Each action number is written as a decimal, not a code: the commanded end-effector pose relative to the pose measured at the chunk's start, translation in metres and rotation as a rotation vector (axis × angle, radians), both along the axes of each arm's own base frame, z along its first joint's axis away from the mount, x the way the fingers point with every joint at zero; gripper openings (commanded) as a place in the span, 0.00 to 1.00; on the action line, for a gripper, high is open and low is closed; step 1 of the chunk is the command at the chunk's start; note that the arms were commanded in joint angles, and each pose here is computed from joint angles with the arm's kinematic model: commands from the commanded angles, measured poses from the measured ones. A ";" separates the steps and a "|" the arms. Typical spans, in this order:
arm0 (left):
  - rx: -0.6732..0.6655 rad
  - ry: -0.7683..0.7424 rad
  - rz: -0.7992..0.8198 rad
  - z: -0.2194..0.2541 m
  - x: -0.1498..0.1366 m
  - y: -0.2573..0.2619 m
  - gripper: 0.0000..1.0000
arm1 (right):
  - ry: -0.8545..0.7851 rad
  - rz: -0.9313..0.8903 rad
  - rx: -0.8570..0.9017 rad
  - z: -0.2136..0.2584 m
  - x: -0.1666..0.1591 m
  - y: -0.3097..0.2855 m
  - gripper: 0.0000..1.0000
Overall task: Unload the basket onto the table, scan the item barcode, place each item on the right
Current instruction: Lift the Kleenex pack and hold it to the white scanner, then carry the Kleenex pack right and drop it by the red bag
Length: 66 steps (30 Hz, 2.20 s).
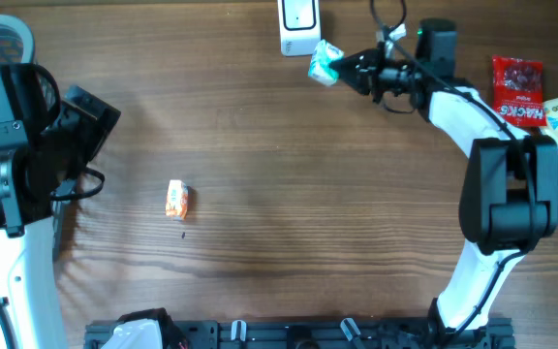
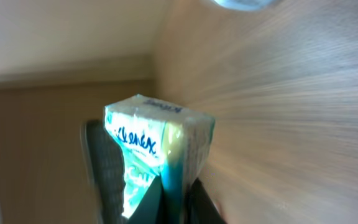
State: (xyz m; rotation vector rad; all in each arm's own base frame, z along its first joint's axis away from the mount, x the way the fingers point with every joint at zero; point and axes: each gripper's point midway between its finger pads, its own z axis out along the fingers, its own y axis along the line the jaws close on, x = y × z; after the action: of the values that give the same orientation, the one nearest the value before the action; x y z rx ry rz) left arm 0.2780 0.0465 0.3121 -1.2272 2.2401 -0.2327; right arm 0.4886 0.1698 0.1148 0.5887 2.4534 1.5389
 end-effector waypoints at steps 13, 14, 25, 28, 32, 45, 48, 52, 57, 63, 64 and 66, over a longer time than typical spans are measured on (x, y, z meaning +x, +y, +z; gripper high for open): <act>0.023 0.001 0.002 0.001 0.000 0.004 1.00 | -0.718 -0.099 -1.285 0.089 0.090 -0.004 0.05; 0.023 0.001 0.002 0.001 0.000 0.004 1.00 | -0.775 -0.119 -1.257 0.097 0.093 0.014 0.05; 0.023 0.001 0.002 0.001 0.000 0.005 1.00 | -1.229 0.171 -1.553 0.040 0.139 0.081 0.04; 0.023 0.001 0.002 0.001 0.000 0.004 1.00 | -1.272 0.301 -1.683 0.023 0.140 0.082 0.05; 0.023 0.001 0.002 0.001 0.000 0.004 1.00 | -1.284 0.376 -1.796 0.019 0.142 0.075 0.04; 0.023 0.001 0.002 0.001 0.000 0.004 1.00 | -0.240 -0.189 -2.199 0.005 0.115 -0.251 0.04; 0.023 0.001 0.002 0.001 0.000 0.004 0.99 | 0.164 -0.251 -2.119 -0.037 0.047 -0.366 0.05; 0.023 0.001 0.002 0.001 0.000 0.004 1.00 | 0.432 -0.380 -2.037 -0.054 -0.016 -0.442 0.04; 0.023 0.001 0.002 0.001 0.000 0.004 1.00 | 0.509 -0.379 -1.952 -0.067 -0.041 -0.474 0.55; 0.023 0.001 0.002 0.001 0.000 0.004 1.00 | 0.498 -0.352 -1.916 -0.060 -0.043 -0.468 1.00; 0.023 0.001 0.002 0.001 0.000 0.004 1.00 | 0.469 -0.357 -1.876 -0.056 -0.040 -0.465 1.00; 0.023 0.001 0.002 0.001 0.000 0.005 1.00 | 0.353 -0.390 -1.760 -0.034 -0.025 -0.451 1.00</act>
State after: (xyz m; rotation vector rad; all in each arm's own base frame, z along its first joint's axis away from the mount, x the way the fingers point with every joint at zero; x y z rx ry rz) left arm 0.2781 0.0466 0.3119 -1.2272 2.2401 -0.2327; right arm 0.4430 -0.3003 0.0569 0.7598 2.5103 -1.2969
